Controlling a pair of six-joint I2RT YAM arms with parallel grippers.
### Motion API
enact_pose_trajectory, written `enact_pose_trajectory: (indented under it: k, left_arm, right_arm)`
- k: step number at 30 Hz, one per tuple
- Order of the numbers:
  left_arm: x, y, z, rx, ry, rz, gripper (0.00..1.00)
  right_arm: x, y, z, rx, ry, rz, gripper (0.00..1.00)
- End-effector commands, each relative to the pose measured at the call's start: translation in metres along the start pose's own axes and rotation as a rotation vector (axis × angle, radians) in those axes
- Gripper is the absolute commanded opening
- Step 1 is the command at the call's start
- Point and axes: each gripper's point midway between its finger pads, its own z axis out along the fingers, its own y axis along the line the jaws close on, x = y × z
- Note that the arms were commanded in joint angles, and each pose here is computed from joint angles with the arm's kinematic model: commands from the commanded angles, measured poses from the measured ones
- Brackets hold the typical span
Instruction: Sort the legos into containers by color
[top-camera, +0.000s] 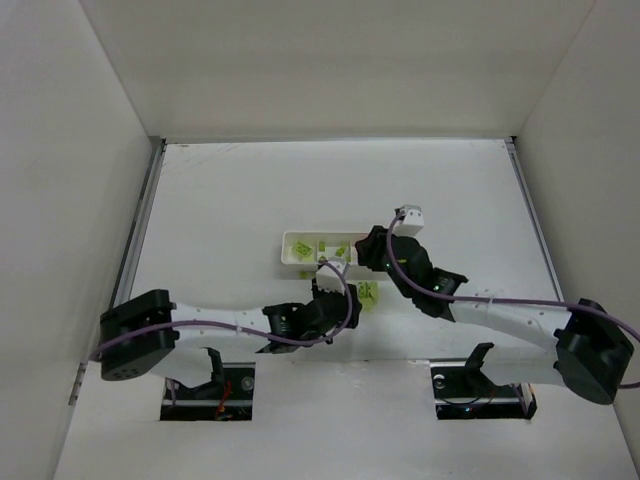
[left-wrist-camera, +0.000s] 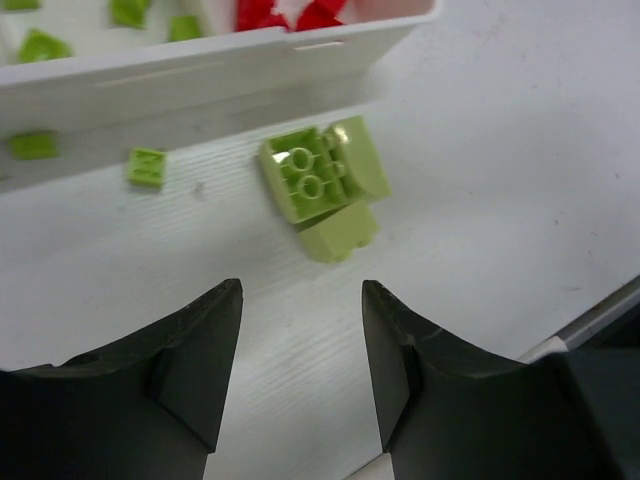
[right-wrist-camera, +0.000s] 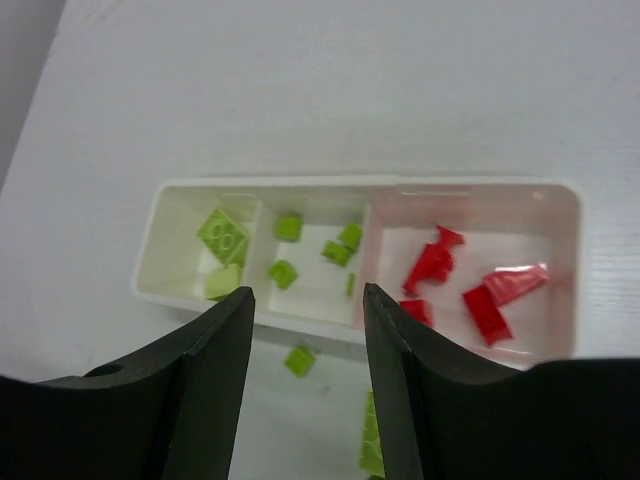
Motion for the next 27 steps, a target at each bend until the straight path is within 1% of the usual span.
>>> enact_pose_trajectory:
  k: [1, 5, 6, 11, 18, 22, 25, 27]
  left_arm:
    - [-0.006, -0.037, 0.01, 0.051, -0.019, -0.002, 0.49]
    - [0.002, -0.043, 0.027, 0.028, 0.006, 0.027, 0.5]
    - [0.002, -0.043, 0.031, 0.02, 0.01, 0.027, 0.5]
    - [0.009, -0.05, 0.048, 0.01, 0.045, 0.032, 0.51]
    - [0.013, -0.037, 0.064, -0.051, 0.052, 0.024, 0.48]
    - [0.019, -0.033, 0.071, -0.072, 0.072, 0.027, 0.41]
    - [0.023, -0.029, 0.072, -0.082, 0.077, 0.034, 0.27]
    - [0.023, -0.027, 0.069, -0.084, 0.083, 0.033, 0.21]
  right_arm:
    - [-0.004, -0.015, -0.008, 0.016, -0.037, 0.029, 0.56]
    - [0.004, -0.026, -0.018, 0.017, -0.033, 0.05, 0.65]
    - [0.006, -0.029, -0.019, 0.016, -0.031, 0.048, 0.66]
    - [0.012, -0.045, -0.027, 0.028, -0.027, 0.061, 0.68]
    - [0.012, -0.066, -0.028, 0.043, -0.028, 0.099, 0.69]
    - [0.017, -0.069, -0.03, 0.036, -0.009, 0.113, 0.68]
    - [0.02, -0.073, -0.034, 0.04, -0.005, 0.105, 0.65]
    - [0.023, -0.077, -0.039, 0.045, 0.004, 0.111, 0.62]
